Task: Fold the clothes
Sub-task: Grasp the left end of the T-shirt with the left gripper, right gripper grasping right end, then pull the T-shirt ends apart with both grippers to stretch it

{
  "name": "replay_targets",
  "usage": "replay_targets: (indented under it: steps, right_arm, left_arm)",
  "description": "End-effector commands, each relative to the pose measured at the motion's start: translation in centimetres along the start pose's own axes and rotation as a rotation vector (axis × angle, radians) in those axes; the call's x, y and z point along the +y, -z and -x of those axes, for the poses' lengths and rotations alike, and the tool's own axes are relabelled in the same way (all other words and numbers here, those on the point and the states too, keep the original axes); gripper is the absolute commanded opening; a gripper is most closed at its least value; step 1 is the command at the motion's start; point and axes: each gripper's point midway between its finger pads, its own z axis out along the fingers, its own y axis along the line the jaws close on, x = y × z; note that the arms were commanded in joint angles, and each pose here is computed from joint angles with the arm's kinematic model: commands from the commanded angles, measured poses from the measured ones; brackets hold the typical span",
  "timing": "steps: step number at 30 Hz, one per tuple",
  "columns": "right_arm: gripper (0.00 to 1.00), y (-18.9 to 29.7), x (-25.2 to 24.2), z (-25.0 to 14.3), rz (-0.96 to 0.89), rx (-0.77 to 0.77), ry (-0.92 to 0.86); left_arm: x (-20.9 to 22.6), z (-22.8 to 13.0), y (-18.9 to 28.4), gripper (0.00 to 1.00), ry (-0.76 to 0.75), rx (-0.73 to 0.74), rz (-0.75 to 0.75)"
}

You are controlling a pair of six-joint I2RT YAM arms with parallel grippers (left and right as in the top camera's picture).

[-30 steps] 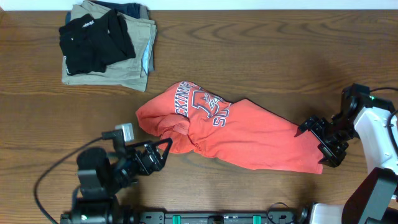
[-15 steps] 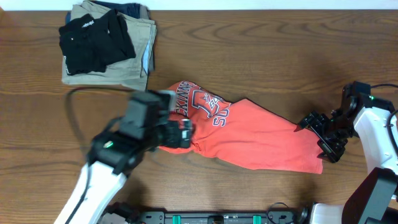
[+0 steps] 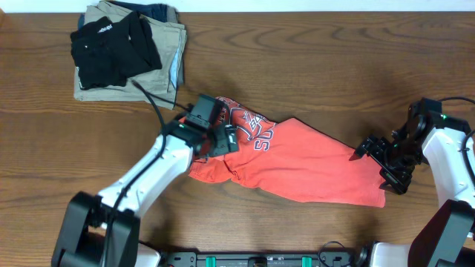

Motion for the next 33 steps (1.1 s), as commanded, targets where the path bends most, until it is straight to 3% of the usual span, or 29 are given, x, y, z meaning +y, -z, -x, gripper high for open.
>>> replay_targets:
  steps: [1, 11, 18, 21, 26, 33]
  right_arm:
    - [0.99, 0.1, 0.3, -0.1, 0.009, -0.002, 0.050]
    - [0.99, 0.1, 0.5, 0.4, 0.018, -0.023, 0.055]
    - [0.99, 0.1, 0.4, 0.2, 0.015, -0.016, 0.054]
    - [0.99, 0.1, 0.4, 0.2, 0.014, -0.013, 0.053]
    - [0.99, 0.1, 0.4, 0.2, 0.014, -0.013, 0.053]
    - [0.99, 0.1, 0.4, 0.2, 0.013, -0.012, 0.053]
  left_arm:
    - [1.2, 0.5, -0.3, 0.97, 0.087, -0.005, 0.047]
    - [-0.7, -1.2, -0.4, 0.78, 0.016, 0.034, 0.010]
    - [-0.2, -1.4, -1.1, 0.76, -0.004, 0.020, 0.039]
    - [-0.1, -1.5, -1.2, 0.62, -0.024, 0.028, 0.040]
    - [-0.7, -2.0, -1.2, 0.51, -0.023, 0.054, 0.008]
    - [-0.5, -2.3, -1.2, 0.45, -0.023, 0.065, 0.017]
